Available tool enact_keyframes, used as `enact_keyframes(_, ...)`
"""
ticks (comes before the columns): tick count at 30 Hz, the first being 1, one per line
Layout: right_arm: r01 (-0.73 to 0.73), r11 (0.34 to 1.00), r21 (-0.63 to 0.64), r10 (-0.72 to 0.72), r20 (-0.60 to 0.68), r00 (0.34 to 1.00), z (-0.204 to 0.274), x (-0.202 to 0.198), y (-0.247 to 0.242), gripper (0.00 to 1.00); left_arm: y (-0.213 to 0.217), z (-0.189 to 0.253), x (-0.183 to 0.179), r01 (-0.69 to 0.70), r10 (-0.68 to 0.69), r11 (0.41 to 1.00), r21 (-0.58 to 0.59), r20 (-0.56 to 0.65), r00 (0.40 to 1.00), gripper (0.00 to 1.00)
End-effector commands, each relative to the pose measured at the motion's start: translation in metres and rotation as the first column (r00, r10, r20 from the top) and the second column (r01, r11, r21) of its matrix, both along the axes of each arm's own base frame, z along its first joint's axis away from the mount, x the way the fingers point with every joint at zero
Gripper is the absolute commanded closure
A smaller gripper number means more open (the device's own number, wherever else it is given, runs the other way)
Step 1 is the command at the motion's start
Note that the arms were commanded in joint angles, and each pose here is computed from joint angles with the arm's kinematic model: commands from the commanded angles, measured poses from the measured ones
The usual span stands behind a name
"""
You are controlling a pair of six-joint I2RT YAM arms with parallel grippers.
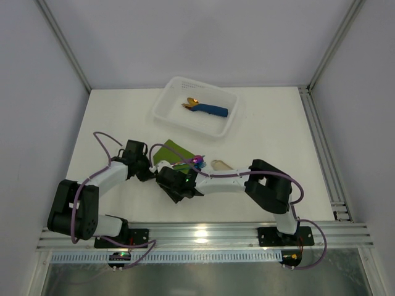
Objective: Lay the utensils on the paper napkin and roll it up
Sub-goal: Roll the napkin at the center of the board.
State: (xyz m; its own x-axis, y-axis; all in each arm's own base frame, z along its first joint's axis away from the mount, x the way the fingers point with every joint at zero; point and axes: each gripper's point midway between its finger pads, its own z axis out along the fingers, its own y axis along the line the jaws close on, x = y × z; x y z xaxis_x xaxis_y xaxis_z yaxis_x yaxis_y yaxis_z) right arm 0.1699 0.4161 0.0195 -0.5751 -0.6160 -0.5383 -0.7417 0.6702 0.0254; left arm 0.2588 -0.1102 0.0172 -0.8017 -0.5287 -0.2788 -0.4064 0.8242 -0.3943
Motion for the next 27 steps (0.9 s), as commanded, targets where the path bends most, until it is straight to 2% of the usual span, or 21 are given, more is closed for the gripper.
enact_keyframes(1,0.008,1.0,-0.024,-0.007,0.027,1.0,-0.005,0.004,0.003,0.64,0.0,0.003,-0.001,0.003,-0.003,1.0,-0.009,0.01,1.0,0.95)
enact_keyframes(5,0.013,0.999,-0.035,-0.012,0.026,1.0,-0.009,0.005,0.001,0.66,0.0,0.004,-0.001,0.002,-0.002,1.0,-0.009,0.013,1.0,0.95)
enact_keyframes(12,0.029,0.999,-0.036,-0.028,0.039,0.999,-0.007,0.007,0.0,0.83,0.001,0.004,-0.002,0.004,-0.004,1.0,-0.006,0.013,1.0,0.95)
enact_keyframes(19,0.05,0.998,-0.039,-0.047,0.056,0.997,-0.006,0.011,-0.001,0.93,0.001,0.004,-0.002,0.003,-0.003,1.0,-0.005,0.015,1.0,0.94)
enact_keyframes(27,0.049,0.999,0.02,-0.051,0.126,0.991,0.026,0.024,0.008,0.96,0.001,0.005,-0.001,0.001,-0.001,1.0,-0.004,0.015,1.0,0.94)
